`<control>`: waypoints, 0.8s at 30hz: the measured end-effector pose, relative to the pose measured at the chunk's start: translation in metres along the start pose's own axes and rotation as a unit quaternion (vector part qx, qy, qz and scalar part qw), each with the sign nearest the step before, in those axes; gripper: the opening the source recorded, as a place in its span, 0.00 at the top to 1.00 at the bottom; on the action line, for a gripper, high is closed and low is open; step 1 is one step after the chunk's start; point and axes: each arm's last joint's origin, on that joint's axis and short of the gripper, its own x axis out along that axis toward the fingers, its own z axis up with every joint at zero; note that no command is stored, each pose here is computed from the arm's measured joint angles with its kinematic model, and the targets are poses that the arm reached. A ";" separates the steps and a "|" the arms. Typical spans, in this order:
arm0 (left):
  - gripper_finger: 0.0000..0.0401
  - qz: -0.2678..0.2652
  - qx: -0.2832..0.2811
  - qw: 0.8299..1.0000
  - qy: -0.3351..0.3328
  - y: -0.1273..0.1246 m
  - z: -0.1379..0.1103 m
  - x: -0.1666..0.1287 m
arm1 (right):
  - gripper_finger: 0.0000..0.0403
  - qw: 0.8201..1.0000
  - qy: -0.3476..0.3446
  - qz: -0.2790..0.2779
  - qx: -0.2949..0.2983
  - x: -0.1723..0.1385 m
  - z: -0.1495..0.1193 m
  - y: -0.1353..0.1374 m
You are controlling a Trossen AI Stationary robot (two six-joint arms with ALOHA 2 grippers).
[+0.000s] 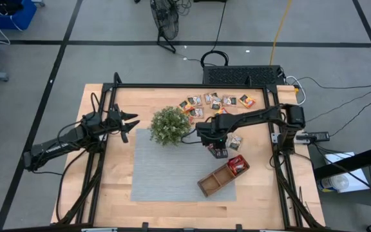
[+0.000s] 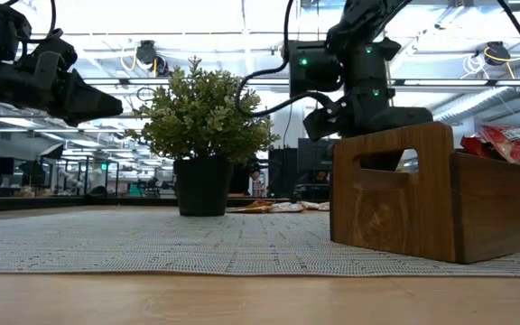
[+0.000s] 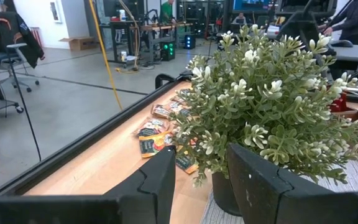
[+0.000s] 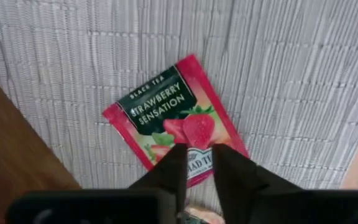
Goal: Pick & Place Tea
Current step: Put the strawberry tea sachet into the brown organizer
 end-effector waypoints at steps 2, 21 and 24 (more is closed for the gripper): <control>0.63 0.000 0.000 1.000 0.000 0.000 0.000 0.000 | 0.79 1.000 -0.007 0.000 -0.001 0.000 0.001 0.000; 0.63 0.000 0.000 1.000 0.000 0.000 0.000 0.000 | 0.64 0.999 -0.024 -0.005 -0.042 0.019 -0.004 0.004; 0.63 0.000 0.000 1.000 0.000 0.000 0.000 0.000 | 0.58 0.998 -0.021 -0.005 -0.056 0.019 -0.004 0.004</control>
